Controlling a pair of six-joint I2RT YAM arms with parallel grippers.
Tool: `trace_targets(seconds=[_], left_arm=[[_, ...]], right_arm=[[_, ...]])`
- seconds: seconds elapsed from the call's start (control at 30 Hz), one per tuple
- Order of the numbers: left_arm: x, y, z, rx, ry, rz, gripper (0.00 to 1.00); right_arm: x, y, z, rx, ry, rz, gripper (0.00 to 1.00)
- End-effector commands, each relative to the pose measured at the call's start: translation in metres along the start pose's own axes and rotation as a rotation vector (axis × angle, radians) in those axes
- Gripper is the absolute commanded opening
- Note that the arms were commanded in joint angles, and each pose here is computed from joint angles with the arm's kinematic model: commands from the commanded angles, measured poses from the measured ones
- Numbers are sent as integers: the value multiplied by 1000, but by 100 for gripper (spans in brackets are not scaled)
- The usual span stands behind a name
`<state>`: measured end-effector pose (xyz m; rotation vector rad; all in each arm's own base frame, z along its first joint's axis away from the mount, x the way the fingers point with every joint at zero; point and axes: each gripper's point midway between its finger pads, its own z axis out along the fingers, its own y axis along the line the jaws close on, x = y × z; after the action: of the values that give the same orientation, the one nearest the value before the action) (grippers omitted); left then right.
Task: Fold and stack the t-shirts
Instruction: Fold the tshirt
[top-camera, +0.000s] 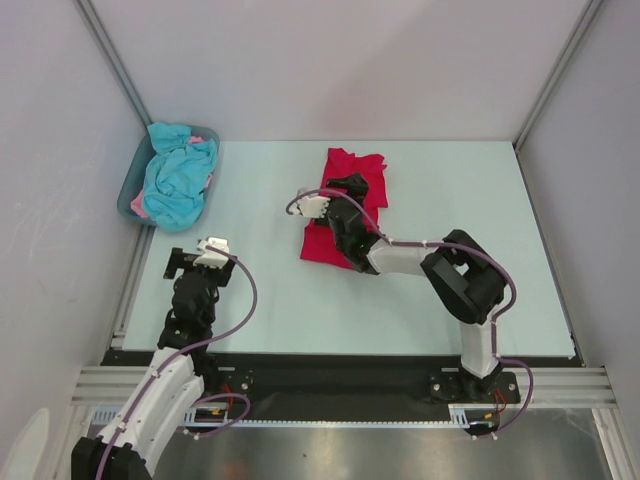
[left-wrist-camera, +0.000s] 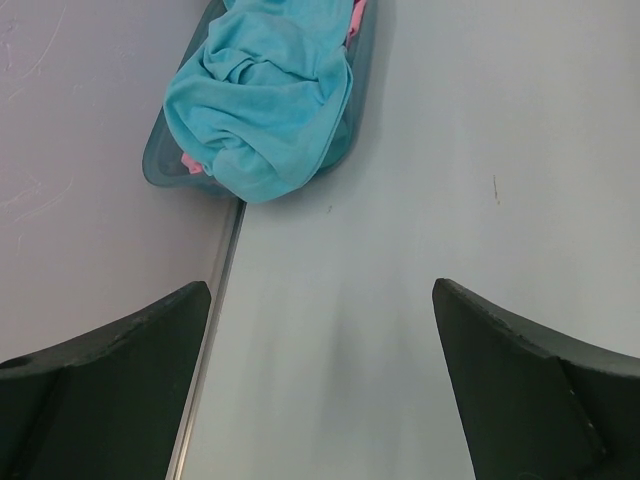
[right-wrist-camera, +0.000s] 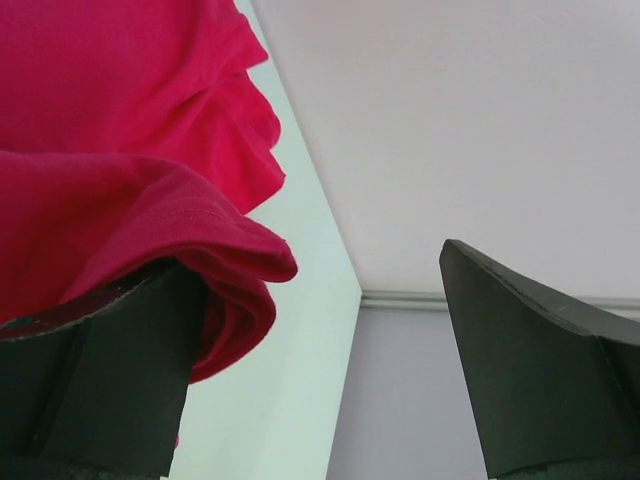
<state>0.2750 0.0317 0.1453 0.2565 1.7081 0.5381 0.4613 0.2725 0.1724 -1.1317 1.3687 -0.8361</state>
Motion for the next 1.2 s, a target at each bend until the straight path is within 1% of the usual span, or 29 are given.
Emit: trace_targets(seconds=[0.0, 0.1, 0.37, 0.5, 0.57, 0.67, 0.77, 0.8, 0.83, 0.9, 0.93, 0.97, 1.0, 1.03, 1.07, 1.13, 1.17], left_arm=[[-7, 6, 1, -24, -29, -10, 100], [-7, 7, 1, -28, -29, -8, 100], [-7, 8, 0, -29, -28, -9, 100], [-7, 7, 0, -27, -28, -7, 100], [-7, 8, 0, -30, -28, -9, 100], [-7, 7, 0, -29, -28, -9, 100], [-7, 8, 0, -30, -28, -8, 100], [-6, 8, 0, -30, -26, -9, 100], [-6, 8, 0, -30, -28, -8, 100], [-6, 7, 0, -27, -28, -8, 100], [-5, 7, 0, -28, -26, -6, 100], [-6, 7, 0, -28, -29, -6, 100], [-6, 7, 0, -29, -30, -10, 100], [-6, 7, 0, -28, -29, -9, 100], [-6, 7, 0, -28, -27, -10, 100], [-6, 7, 0, -26, -29, -10, 100], [-6, 6, 0, -23, -27, -7, 100]], right_arm=[[-7, -20, -4, -36, -13, 71, 100], [-5, -9, -3, -64, -6, 54, 100], [10, 41, 1, -173, 43, -8, 100], [11, 54, 1, -234, 44, -11, 100], [11, 52, 3, -217, 45, -5, 100], [9, 39, 4, -160, 43, 0, 100], [3, 33, -7, -199, 40, 22, 100], [-2, 24, -12, -196, 26, 46, 100], [0, 27, -17, -227, 35, 38, 100], [-8, 15, -28, -235, 17, 94, 100], [-7, 14, -33, -258, 25, 95, 100], [-8, 13, -37, -271, 29, 132, 99], [-9, 12, -40, -283, 25, 148, 95], [-9, 5, -46, -292, 28, 161, 88], [-11, 2, -49, -292, 32, 191, 73], [-9, -7, -56, -297, 43, 219, 54], [-10, -12, -58, -295, 42, 236, 41]])
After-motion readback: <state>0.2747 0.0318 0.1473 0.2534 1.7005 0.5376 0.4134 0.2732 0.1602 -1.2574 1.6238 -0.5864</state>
